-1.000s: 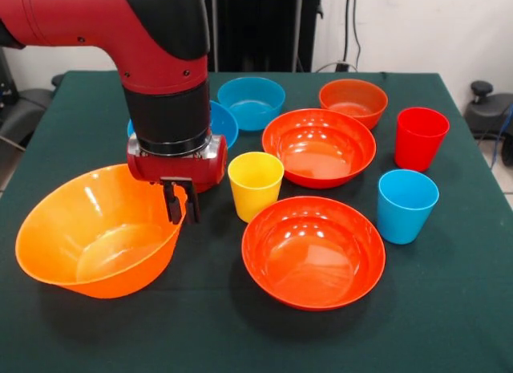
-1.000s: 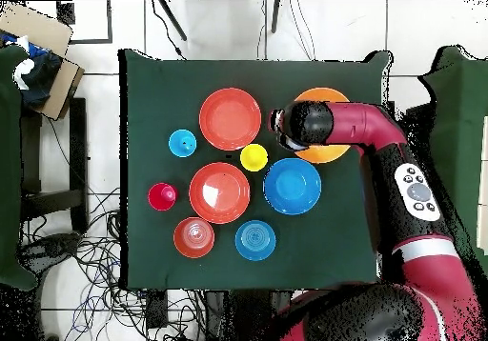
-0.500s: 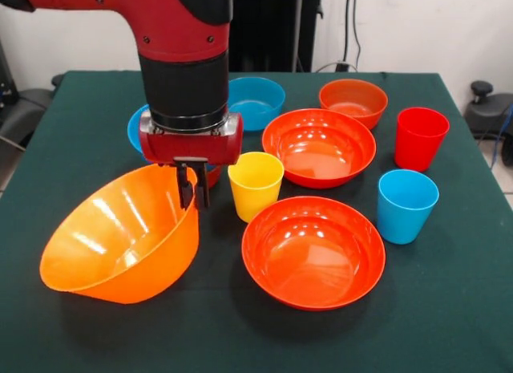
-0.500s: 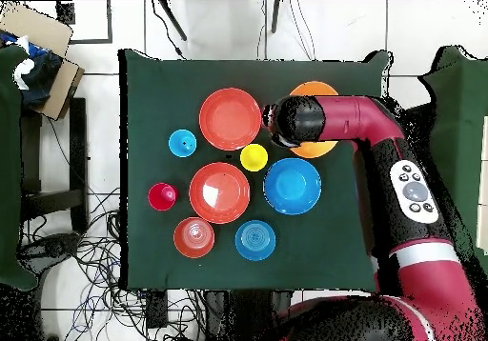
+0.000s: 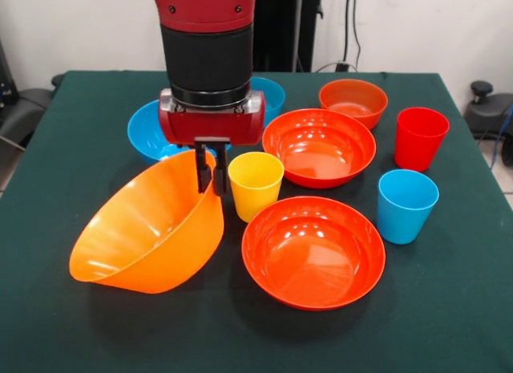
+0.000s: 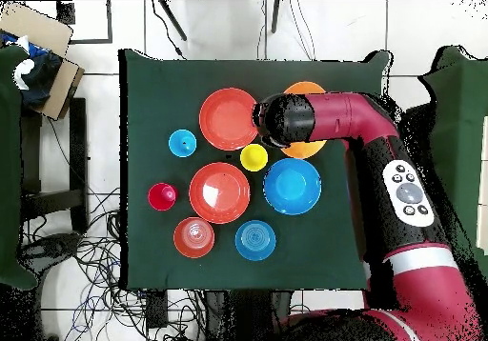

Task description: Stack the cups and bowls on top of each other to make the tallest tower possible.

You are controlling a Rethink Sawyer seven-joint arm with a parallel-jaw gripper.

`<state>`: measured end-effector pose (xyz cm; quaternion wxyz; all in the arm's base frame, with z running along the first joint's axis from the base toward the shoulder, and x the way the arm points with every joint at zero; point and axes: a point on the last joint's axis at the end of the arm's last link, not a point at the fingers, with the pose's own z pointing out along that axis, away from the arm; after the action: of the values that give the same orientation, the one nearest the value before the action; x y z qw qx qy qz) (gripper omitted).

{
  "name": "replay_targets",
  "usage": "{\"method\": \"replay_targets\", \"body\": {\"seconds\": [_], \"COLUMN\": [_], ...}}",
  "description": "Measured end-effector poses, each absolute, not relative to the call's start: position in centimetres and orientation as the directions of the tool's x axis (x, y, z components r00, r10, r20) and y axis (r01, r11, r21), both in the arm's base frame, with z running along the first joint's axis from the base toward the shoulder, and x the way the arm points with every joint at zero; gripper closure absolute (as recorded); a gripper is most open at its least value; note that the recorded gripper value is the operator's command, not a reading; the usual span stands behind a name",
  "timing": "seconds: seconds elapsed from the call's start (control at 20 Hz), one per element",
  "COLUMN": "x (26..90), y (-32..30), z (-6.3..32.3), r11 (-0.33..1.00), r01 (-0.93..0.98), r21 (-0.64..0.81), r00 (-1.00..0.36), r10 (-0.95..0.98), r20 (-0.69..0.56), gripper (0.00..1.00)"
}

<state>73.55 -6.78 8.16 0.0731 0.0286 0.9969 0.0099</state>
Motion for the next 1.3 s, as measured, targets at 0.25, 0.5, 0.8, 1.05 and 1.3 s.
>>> {"method": "replay_targets", "body": {"seconds": [0.25, 0.5, 0.8, 1.05, 1.3], "x": [73.4, 73.3, 73.2, 73.1, 72.3], "y": [-6.5, -6.6, -6.7, -6.8, -6.6], "z": [9.1, 10.6, 13.8, 17.2, 20.0], "r11": [0.999, 0.998, 0.997, 0.995, 0.994], "r01": [0.049, 0.057, 0.08, 0.097, 0.107], "r21": [0.018, 0.012, 0.009, 0.008, 0.011], "r00": [-0.988, -0.991, -0.994, -0.993, -0.991], "r10": [0.051, 0.058, 0.08, 0.097, 0.108], "r20": [-0.145, -0.12, -0.075, -0.071, -0.084], "gripper": [1.0, 1.0, 1.0, 1.0, 1.0]}}
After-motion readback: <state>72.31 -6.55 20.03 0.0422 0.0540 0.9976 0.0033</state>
